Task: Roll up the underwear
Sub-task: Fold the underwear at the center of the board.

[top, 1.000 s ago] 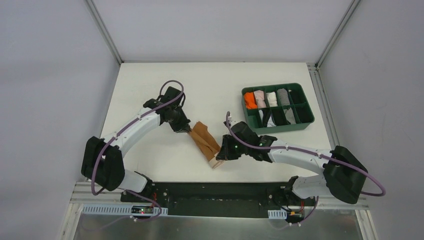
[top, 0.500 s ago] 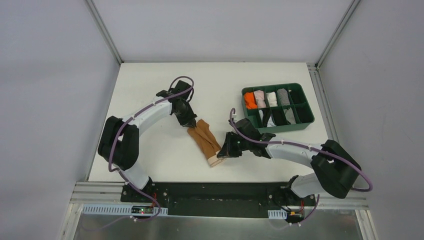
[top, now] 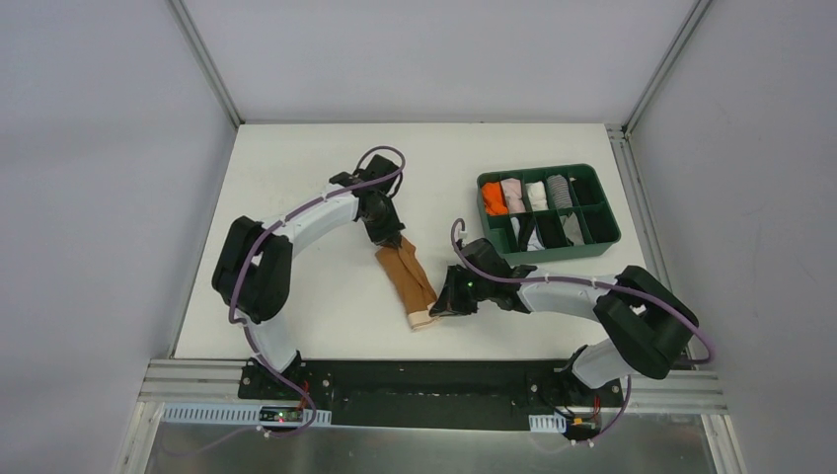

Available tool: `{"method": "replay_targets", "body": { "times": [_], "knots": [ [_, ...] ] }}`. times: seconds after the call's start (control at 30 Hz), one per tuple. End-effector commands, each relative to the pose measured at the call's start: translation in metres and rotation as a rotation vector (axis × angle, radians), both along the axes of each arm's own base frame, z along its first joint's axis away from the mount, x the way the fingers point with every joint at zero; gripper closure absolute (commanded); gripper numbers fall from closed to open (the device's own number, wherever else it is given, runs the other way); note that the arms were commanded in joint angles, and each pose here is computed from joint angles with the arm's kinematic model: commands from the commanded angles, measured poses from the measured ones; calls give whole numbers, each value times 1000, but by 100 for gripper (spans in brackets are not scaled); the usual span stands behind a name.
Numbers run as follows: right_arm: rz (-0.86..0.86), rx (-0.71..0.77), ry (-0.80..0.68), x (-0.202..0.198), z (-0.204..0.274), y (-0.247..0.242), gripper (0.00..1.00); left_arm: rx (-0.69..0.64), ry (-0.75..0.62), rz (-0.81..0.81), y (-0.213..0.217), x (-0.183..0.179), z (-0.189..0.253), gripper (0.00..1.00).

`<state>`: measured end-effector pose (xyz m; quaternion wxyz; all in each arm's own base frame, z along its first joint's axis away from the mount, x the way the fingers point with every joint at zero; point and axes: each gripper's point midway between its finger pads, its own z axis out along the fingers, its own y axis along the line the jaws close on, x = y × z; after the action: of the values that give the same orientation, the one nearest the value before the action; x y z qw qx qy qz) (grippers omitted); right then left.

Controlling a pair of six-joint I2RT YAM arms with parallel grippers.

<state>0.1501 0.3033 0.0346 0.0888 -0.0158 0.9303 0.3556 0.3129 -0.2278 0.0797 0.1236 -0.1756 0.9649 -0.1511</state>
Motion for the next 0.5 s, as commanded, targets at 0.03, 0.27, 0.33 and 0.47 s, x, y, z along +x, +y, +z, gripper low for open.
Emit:
{"method": "replay_targets", "body": {
  "times": [0.03, 0.27, 0.33, 0.47],
  "knots": [
    [8, 8, 39, -6, -5, -1, 100, 39, -69, -16, -6, 20, 5, 100],
    [0, 1, 50, -7, -9, -3, 100, 63, -33, -17, -18, 34, -19, 100],
    [-7, -1, 48, -6, -8, -3, 100, 72, -37, -25, -23, 38, -22, 100],
    [-31, -9, 16, -1, -2, -7, 78, 59, -56, -48, -31, 43, -16, 94]
  ]
}}
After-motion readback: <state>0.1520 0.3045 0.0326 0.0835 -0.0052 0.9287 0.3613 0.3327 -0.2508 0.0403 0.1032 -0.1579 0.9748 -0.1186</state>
